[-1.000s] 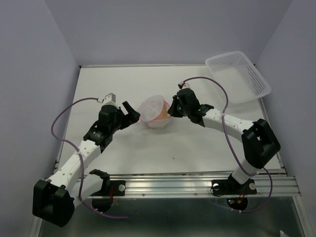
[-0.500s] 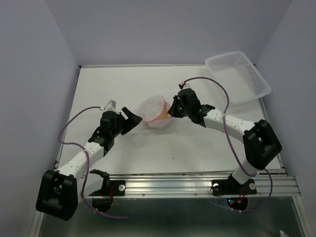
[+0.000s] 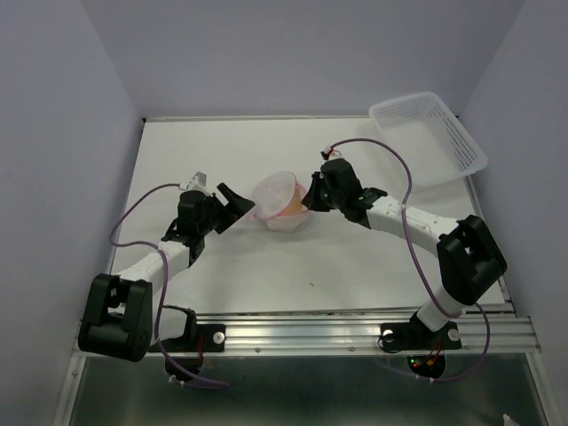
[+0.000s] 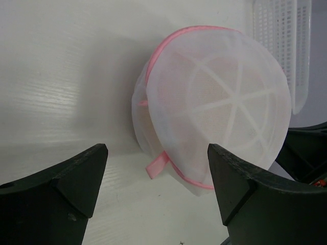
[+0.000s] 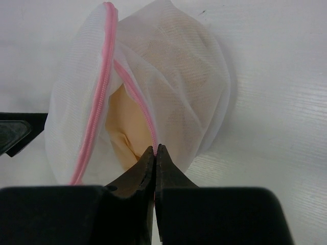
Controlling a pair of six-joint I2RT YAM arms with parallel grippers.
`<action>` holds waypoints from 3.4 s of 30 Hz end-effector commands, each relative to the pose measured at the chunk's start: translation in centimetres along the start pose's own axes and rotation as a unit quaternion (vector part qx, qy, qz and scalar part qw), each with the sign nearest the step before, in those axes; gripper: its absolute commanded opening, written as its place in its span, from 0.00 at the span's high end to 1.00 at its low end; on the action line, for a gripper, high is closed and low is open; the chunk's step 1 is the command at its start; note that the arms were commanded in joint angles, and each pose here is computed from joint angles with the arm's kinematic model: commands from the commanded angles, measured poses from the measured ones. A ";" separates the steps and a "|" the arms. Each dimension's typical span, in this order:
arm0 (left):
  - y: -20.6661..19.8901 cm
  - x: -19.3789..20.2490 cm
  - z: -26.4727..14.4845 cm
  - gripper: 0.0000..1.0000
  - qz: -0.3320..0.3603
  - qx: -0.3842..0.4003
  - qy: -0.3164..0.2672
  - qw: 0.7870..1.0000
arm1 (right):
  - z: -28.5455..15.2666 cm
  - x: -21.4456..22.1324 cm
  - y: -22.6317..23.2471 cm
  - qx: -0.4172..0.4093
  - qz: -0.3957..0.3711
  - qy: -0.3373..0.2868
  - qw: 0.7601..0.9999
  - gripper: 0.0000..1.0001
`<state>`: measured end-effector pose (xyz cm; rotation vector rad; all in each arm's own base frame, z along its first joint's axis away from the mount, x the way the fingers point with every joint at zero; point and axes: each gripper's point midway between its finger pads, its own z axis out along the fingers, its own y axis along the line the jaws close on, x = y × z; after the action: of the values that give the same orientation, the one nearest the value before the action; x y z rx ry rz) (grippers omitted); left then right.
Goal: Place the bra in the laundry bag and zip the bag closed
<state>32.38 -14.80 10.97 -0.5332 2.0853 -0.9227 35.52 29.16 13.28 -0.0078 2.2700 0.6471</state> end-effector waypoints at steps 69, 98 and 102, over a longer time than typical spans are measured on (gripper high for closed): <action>2.0 -4.8 -7.0 1.00 -0.001 -0.160 -0.121 0.980 | -6.3 1.9 10.5 -0.144 -0.752 0.043 0.642 0.00; 3.1 -5.0 -11.4 0.04 0.010 -0.198 -0.151 0.968 | 4.3 4.0 11.5 -0.080 -0.768 0.076 0.631 0.15; 3.2 -5.0 -11.4 0.03 0.011 -0.199 -0.152 0.968 | 5.2 3.2 11.1 -0.056 -0.762 0.069 0.641 0.17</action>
<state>25.52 -4.70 13.81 -0.8281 2.0492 -0.3534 32.15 40.06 10.11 -1.9840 1.5171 -0.1660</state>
